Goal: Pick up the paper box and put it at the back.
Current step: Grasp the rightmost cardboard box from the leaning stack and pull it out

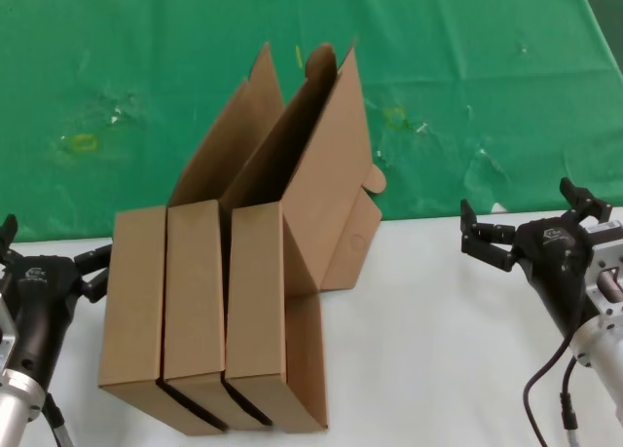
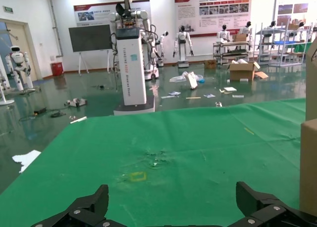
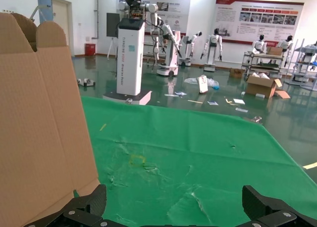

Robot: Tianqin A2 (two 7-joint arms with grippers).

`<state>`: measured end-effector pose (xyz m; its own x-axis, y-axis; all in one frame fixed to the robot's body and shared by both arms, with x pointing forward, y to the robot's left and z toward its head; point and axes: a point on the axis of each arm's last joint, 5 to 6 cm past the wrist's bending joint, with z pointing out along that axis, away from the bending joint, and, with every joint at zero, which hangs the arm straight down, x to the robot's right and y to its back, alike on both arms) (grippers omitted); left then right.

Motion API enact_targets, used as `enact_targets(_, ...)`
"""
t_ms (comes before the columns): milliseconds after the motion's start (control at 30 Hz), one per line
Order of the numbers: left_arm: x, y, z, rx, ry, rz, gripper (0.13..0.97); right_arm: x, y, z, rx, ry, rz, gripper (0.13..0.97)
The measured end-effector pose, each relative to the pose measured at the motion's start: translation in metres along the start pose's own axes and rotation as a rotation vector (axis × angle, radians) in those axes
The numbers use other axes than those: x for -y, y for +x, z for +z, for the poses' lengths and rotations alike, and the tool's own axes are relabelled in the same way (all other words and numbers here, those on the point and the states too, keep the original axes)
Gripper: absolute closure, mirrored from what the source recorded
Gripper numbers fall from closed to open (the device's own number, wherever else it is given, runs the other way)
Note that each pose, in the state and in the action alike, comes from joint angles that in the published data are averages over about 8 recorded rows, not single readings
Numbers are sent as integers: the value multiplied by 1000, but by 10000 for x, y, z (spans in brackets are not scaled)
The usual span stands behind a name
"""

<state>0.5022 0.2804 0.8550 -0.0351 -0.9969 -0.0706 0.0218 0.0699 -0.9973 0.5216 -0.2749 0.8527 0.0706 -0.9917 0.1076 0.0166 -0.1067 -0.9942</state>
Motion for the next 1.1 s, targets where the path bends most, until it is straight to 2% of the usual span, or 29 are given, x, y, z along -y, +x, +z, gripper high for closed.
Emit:
enact_targets(200,0,0,0,0,0,0,220,0,0,0,0,0,0,130)
enact_targets(467,0,0,0,0,0,0,369,0,0,0,1,0,1,130)
enact_targets(600,0,0,0,0,0,0,369,0,4,-5,19,5,-3,130)
enact_targets(667,0,0,0,0,0,0,424,-4,10,-11,47,12,-9,130)
enact_targets(833,0,0,0,0,0,0,560,-21,56,-49,223,56,-53,130)
enact_targets(1100,0,0,0,0,0,0,733,-16,154,-51,672,165,-171,130)
